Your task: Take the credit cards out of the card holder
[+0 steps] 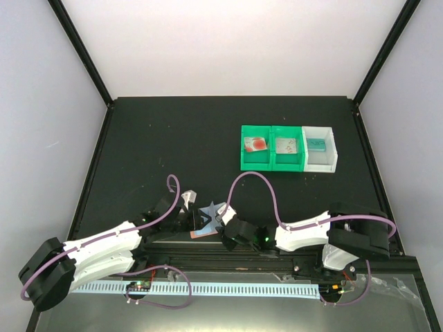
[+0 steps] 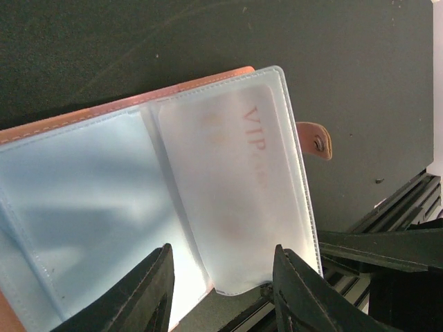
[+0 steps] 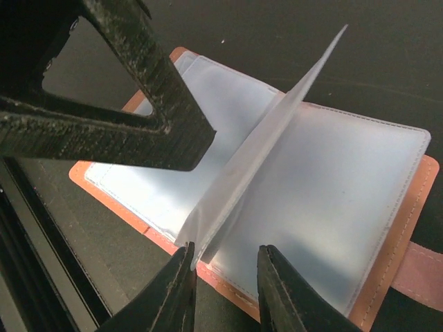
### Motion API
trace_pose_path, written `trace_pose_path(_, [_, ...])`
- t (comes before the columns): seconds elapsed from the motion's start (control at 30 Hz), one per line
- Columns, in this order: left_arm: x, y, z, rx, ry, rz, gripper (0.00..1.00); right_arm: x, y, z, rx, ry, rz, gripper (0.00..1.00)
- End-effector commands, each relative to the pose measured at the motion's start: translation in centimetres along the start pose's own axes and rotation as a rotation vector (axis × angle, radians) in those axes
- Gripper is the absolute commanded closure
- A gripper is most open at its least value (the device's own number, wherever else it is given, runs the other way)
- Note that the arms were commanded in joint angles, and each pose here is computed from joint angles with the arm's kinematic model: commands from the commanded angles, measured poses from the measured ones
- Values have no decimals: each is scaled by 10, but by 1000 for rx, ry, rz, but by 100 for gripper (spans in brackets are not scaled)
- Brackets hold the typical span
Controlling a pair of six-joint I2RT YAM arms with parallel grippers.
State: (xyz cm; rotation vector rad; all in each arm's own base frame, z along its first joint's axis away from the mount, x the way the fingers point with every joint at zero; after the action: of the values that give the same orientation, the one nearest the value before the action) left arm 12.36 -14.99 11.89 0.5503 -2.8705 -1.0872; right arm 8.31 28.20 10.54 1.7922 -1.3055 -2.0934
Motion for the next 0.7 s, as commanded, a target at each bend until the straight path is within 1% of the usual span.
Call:
trace_pose_path(0.0, [-2, 2, -9, 32, -19, -11, 59, -10, -2, -1, 60, -19, -14, 73])
trace_pose_path(0.4, [-1, -5, -1, 10, -17, -2, 58, -16, 0, -1, 63, -52, -23, 73])
trace_pose_path(0.57, [-1, -5, -1, 2, -18, -4, 58, -13, 3, -4, 88, -103, -6, 78])
trace_pose_path(0.67, [-1, -6, 1, -12, -19, -11, 58, -9, 7, -5, 80, -143, 2, 78])
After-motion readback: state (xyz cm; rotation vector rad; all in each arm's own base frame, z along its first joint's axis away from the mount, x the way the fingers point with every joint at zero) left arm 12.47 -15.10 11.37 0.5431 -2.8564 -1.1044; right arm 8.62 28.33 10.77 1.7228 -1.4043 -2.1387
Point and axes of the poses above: each gripper's point midway between its finger pads, its own y axis back along the fingers, its own z axis along the line the jaws close on, x = y × z, the point moved 10 cm from there along y, back along the fingers, and after that the axes turned 15 degrees about y, right-handed, at the moved point
